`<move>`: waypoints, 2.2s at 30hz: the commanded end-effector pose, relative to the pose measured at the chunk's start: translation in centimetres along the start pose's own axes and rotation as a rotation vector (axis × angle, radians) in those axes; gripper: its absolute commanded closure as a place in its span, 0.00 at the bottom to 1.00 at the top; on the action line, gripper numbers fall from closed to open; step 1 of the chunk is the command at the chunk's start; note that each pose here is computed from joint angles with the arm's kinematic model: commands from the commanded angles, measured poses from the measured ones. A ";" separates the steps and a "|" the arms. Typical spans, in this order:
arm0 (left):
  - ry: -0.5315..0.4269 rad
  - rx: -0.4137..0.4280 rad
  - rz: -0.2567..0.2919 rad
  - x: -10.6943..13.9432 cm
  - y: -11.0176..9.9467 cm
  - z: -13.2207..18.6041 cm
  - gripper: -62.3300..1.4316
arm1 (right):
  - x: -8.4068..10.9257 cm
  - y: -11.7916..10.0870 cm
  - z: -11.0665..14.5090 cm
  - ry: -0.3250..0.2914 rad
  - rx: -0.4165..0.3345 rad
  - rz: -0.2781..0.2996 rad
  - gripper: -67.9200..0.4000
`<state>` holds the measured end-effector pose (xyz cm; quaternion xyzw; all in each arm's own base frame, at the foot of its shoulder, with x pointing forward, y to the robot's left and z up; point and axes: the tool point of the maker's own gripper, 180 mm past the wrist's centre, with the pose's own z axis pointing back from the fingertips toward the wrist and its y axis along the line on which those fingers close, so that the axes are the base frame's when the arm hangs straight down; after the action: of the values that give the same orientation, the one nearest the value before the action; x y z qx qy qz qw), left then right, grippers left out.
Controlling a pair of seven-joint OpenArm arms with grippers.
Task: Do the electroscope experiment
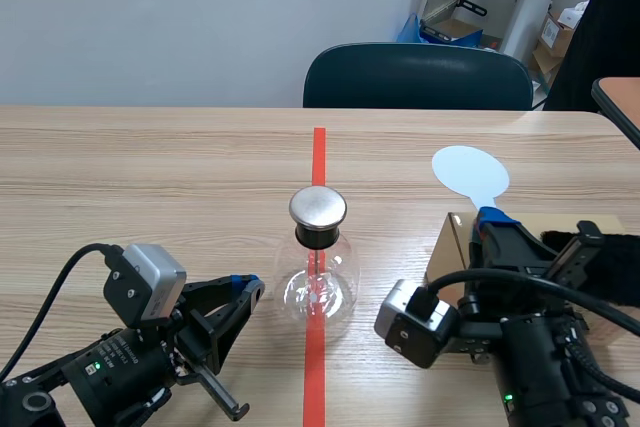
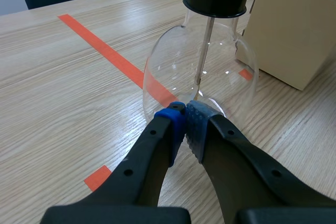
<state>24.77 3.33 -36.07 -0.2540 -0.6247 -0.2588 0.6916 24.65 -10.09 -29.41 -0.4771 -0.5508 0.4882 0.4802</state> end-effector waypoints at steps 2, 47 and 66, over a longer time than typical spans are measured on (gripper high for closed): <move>-0.033 0.002 0.007 0.8 -0.1 -0.2 0.92 | -0.7 -1.1 -0.6 0.039 -0.046 -0.008 0.97; -0.033 0.001 0.007 0.8 -0.1 -0.2 0.92 | 8.3 -1.1 1.4 -0.481 -0.048 0.004 0.97; -0.033 0.001 0.007 0.8 -0.1 -0.2 0.92 | -0.3 -1.2 -0.7 0.017 -0.047 -0.008 0.97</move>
<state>24.77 3.33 -36.07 -0.2540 -0.6247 -0.2588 0.6916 24.66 -10.32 -29.42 -0.4802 -0.5479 0.4850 0.4837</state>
